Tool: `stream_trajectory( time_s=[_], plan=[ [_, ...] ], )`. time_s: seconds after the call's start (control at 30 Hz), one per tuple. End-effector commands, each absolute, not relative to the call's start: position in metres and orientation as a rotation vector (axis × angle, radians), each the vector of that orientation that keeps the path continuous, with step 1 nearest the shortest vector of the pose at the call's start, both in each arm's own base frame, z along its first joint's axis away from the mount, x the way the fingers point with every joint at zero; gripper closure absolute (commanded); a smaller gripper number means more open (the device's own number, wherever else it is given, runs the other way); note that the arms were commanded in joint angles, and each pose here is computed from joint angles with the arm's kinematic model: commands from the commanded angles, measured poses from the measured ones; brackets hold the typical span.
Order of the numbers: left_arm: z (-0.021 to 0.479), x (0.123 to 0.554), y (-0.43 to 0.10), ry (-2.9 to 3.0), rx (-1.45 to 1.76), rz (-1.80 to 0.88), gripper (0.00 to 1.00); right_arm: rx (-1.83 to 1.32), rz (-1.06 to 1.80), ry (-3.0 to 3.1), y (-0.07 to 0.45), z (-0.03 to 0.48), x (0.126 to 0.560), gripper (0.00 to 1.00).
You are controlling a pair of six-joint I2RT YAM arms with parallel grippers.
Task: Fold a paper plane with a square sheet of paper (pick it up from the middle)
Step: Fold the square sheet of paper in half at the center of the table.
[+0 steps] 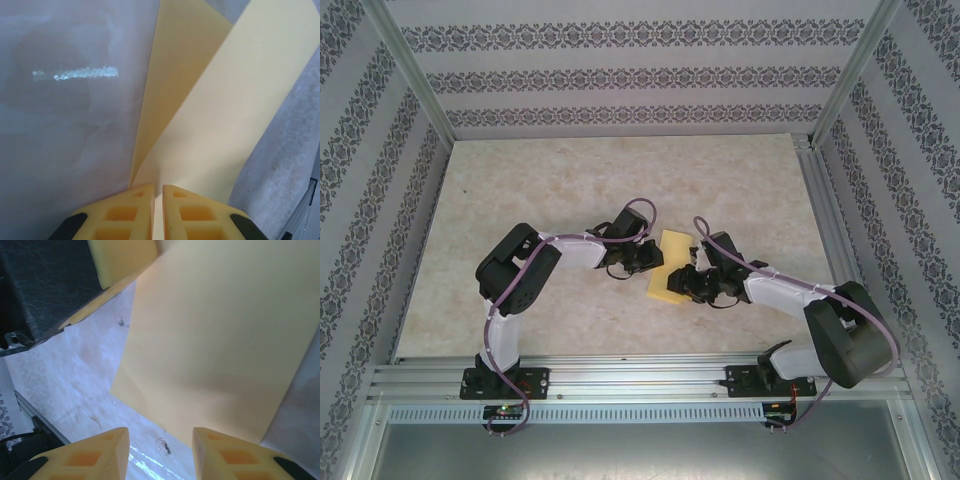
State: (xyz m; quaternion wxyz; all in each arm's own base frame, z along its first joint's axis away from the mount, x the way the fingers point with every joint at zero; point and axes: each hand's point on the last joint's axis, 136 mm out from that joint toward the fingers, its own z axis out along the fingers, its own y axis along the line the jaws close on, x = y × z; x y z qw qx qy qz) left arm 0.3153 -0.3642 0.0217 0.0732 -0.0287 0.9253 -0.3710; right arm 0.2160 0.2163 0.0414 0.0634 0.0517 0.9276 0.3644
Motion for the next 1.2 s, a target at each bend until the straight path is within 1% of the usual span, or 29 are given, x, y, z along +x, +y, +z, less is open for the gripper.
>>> stream_trajectory(
  time_s=[0.0, 0.13, 0.23, 0.43, 0.57, 0.67, 0.93, 1.07, 1.17],
  plan=[
    [-0.001, 0.301, -0.363, 2.866, -0.064, -1.041, 0.85, 0.196, 1.027, 2.864, 0.208, 0.018, 0.207, 0.62],
    [-0.001, 0.300, -0.363, 2.867, -0.060, -1.040, 0.85, 0.240, 0.991, 2.927, 0.202, -0.006, 0.196, 0.63],
    [-0.002, 0.300, -0.362, 2.869, -0.060, -1.034, 0.85, 0.238, 0.979, 2.944, 0.201, -0.007, 0.194, 0.63],
    [-0.002, 0.300, -0.363, 2.869, -0.063, -1.035, 0.85, 0.183, 1.006, 2.858, 0.206, 0.031, 0.205, 0.62],
    [-0.001, 0.300, -0.363, 2.868, -0.059, -1.036, 0.85, 0.179, 1.055, 2.818, 0.210, 0.043, 0.207, 0.62],
    [-0.001, 0.300, -0.363, 2.869, -0.056, -1.035, 0.85, 0.181, 1.067, 2.827, 0.211, 0.037, 0.205, 0.62],
    [-0.001, 0.300, -0.365, 2.868, -0.052, -1.039, 0.85, 0.207, 0.977, 2.919, 0.201, 0.010, 0.195, 0.62],
    [-0.001, 0.300, -0.365, 2.870, -0.052, -1.038, 0.85, 0.174, 0.960, 2.877, 0.200, 0.031, 0.205, 0.62],
    [0.000, 0.300, -0.364, 2.872, -0.048, -1.035, 0.85, 0.166, 0.954, 2.800, 0.197, 0.057, 0.224, 0.62]
  ],
)
